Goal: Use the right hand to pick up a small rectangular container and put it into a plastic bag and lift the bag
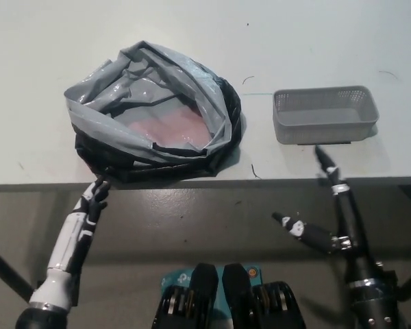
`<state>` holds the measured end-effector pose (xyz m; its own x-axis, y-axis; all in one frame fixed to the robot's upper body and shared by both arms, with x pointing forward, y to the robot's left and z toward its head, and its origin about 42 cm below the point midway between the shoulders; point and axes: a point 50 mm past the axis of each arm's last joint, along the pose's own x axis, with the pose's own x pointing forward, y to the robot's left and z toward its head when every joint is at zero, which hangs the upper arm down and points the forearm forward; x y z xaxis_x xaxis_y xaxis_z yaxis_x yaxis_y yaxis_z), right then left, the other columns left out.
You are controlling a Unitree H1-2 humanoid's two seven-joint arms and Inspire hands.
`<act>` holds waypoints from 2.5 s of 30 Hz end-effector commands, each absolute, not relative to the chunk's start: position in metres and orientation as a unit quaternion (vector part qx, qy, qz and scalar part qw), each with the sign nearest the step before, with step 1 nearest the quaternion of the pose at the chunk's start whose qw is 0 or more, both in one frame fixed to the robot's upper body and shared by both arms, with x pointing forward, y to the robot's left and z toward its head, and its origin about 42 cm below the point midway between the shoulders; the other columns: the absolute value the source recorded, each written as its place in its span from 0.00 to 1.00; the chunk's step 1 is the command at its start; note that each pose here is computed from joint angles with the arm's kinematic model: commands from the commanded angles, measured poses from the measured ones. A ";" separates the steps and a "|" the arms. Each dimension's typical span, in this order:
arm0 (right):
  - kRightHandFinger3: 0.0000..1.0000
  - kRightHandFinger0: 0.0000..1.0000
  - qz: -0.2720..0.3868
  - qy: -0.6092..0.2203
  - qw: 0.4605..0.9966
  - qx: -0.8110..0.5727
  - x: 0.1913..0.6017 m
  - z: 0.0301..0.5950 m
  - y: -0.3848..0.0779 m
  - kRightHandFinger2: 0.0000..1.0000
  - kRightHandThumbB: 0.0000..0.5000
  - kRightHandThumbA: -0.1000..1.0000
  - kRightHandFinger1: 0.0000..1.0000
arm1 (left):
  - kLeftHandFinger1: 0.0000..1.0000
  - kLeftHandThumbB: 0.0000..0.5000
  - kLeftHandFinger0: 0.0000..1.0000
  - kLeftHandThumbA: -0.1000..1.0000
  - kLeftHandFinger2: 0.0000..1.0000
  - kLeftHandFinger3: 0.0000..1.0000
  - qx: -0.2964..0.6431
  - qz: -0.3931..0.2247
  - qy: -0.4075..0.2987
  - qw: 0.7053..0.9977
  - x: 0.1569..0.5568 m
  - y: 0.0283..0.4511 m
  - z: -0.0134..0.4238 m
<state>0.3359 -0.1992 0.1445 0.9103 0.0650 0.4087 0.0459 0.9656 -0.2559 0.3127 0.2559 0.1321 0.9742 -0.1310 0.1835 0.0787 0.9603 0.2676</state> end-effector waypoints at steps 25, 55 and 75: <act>1.00 1.00 0.135 -0.186 0.827 -0.512 0.433 0.433 -0.280 1.00 0.78 1.00 1.00 | 1.00 0.46 1.00 1.00 1.00 1.00 0.104 -0.060 -0.125 0.985 0.282 0.246 0.127; 1.00 1.00 0.284 0.188 0.703 -0.624 0.590 0.444 -0.201 1.00 0.85 1.00 1.00 | 1.00 0.53 1.00 0.99 1.00 1.00 0.099 -0.087 -0.114 0.985 0.274 0.240 0.124; 1.00 1.00 0.281 0.221 0.683 -0.637 0.593 0.441 -0.187 1.00 0.89 1.00 1.00 | 1.00 0.51 1.00 0.95 1.00 1.00 0.119 -0.096 -0.111 0.982 0.274 0.241 0.126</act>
<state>0.5923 -0.1953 0.4015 0.7110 0.0988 -0.6962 -0.7020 0.0417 -0.7110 0.2746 0.2427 0.1131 0.9732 -0.1862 0.1346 0.1507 0.9595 0.2380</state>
